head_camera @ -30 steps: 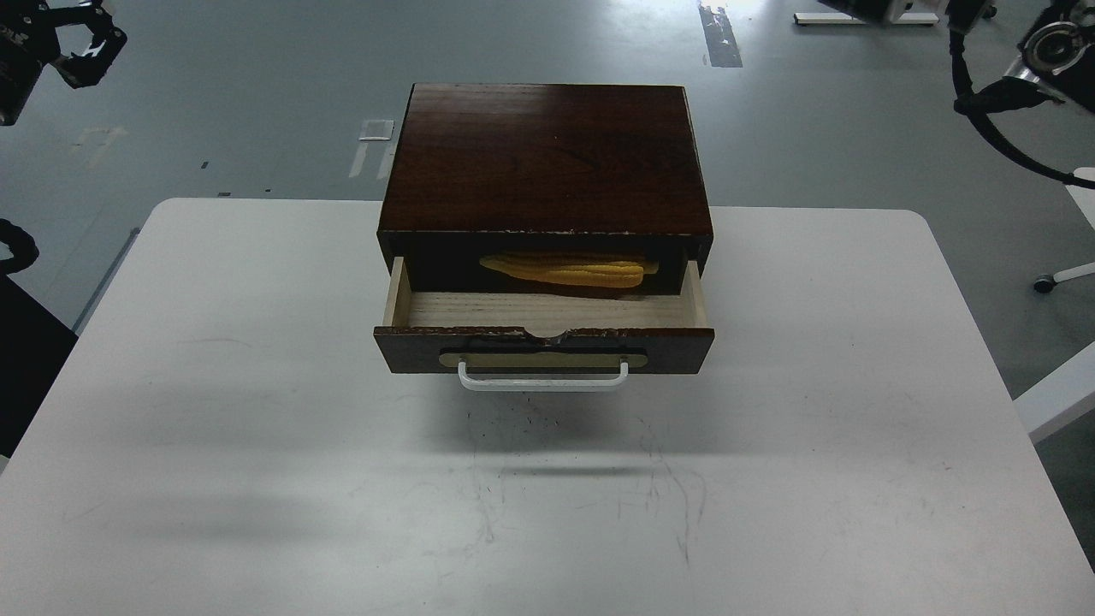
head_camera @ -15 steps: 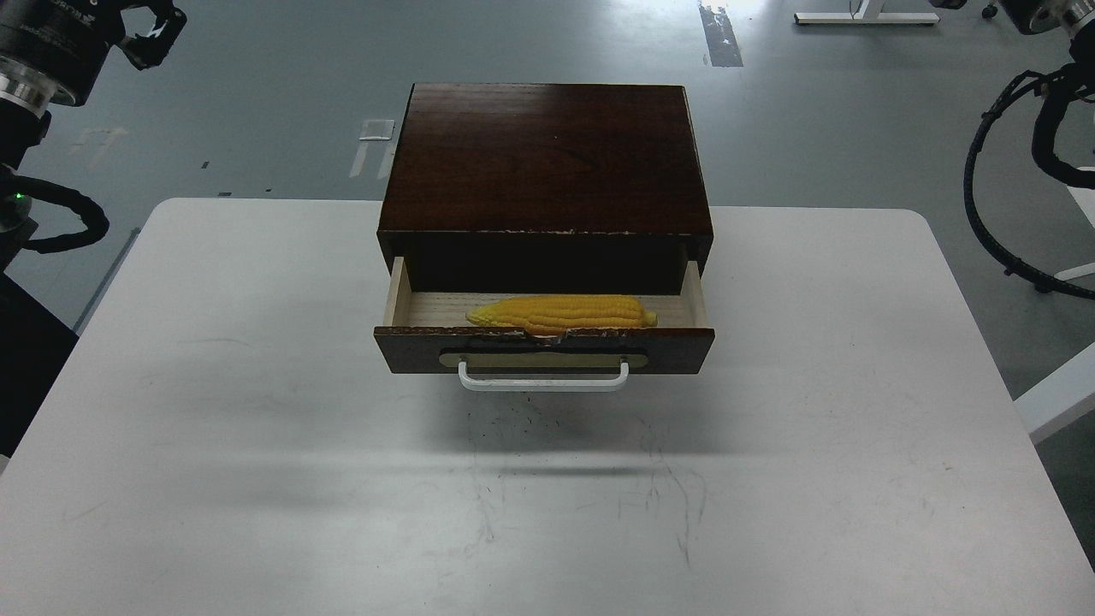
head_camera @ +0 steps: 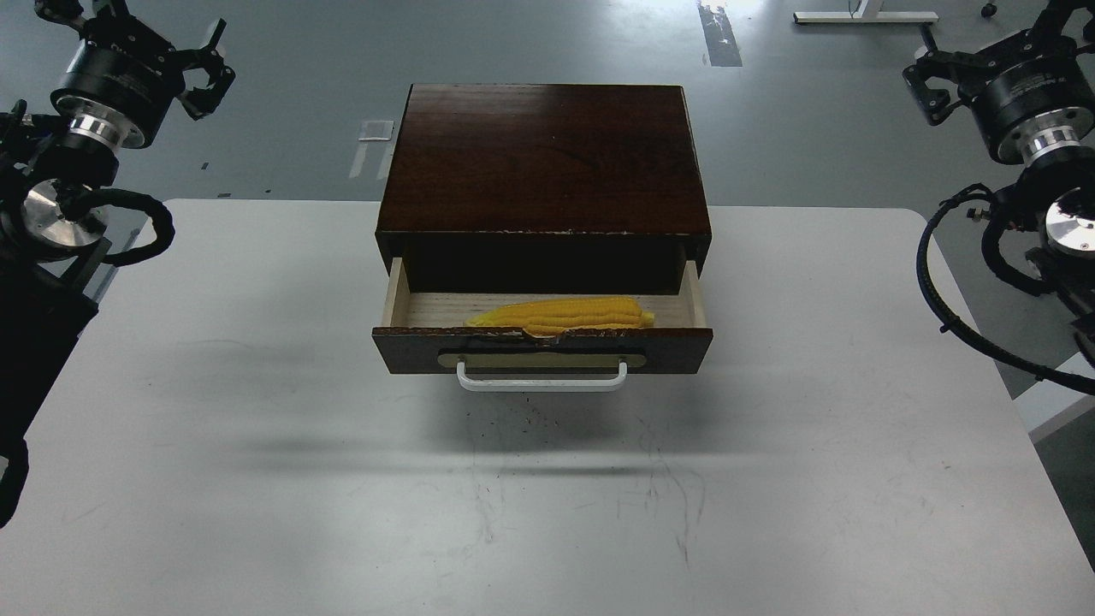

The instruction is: Put corn in drawer with both arms

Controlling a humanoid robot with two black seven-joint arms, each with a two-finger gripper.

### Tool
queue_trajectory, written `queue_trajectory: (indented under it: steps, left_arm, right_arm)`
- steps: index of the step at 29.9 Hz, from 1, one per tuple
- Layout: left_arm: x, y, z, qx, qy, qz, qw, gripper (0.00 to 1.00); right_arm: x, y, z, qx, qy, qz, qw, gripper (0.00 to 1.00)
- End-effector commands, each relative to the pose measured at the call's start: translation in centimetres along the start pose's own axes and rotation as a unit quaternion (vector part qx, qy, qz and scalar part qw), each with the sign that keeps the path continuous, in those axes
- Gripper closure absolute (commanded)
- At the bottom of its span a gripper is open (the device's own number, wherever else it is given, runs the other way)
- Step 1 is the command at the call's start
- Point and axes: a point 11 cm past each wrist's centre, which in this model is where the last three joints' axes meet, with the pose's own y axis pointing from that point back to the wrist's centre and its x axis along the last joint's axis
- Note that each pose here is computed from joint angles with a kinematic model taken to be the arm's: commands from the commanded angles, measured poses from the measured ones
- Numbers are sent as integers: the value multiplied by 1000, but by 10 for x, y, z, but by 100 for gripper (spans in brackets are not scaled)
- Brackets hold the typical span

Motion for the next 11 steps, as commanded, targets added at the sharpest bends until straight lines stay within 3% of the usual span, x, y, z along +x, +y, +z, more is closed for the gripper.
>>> queue_trajectory:
  steps: [1,11]
  left_arm:
    - [1,1,-3,2,2,1,1000,2]
    - [8,8,-13,-3,32,16,999,2]
  right_arm:
    - [7,4,12,-6,-8,4,1000,0]
    - [1,2,16,-16,39,-11,999,0]
